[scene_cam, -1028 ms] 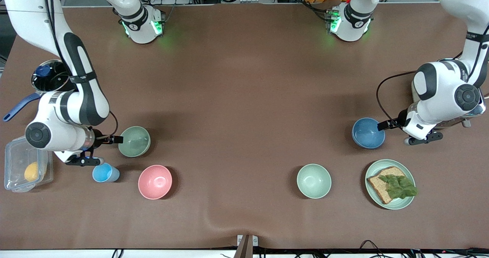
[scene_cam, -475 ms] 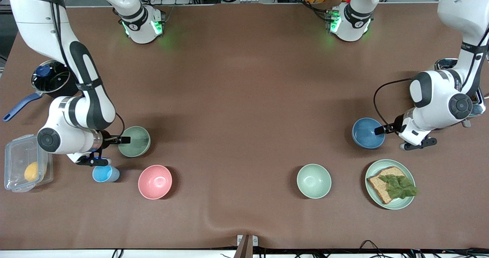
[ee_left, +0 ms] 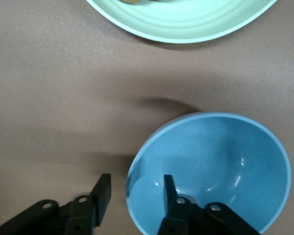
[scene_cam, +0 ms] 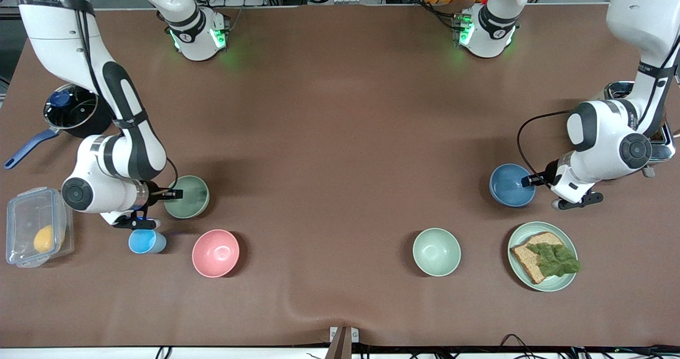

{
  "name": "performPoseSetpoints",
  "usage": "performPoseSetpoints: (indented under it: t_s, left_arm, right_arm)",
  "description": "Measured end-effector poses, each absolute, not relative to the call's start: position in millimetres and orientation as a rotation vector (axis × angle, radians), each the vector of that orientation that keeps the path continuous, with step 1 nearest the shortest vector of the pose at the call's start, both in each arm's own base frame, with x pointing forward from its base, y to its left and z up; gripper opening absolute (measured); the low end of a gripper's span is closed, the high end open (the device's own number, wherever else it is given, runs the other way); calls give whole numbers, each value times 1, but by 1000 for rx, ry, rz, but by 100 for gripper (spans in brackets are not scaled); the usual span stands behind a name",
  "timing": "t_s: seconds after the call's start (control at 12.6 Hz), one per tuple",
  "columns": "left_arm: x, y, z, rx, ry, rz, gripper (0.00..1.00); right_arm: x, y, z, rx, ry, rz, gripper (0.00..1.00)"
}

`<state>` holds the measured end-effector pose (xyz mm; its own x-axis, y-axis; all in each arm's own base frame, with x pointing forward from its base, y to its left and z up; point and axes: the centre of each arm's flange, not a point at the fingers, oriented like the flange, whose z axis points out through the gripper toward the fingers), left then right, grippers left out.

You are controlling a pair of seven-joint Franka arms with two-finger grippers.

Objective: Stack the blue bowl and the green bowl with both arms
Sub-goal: 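Lower the right gripper onto the green bowl while the left gripper grasps the blue bowl, then carry the green bowl with the right gripper while the left gripper carries the blue bowl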

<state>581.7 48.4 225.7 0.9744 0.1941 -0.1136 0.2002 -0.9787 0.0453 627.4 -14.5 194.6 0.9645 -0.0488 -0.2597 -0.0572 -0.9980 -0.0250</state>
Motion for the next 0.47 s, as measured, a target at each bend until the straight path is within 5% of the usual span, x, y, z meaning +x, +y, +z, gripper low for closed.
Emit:
performPoseSetpoints:
  t_s: [0.16,0.32,0.4,0.47]
  left_arm:
    - [582,48,225,3065,306,-171,41]
    - [582,48,224,3064,306,-171,15]
    - [582,48,224,3065,305,-164,4]
    - [583,48,225,3065,304,-160,4]
  right_arm:
    - [628,-13,195,-3082,78,403,32]
    - [629,-8,197,-3081,69,395,10]
    - [629,-6,200,-3081,63,391,10]
    - [631,-4,204,-3079,61,385,7]
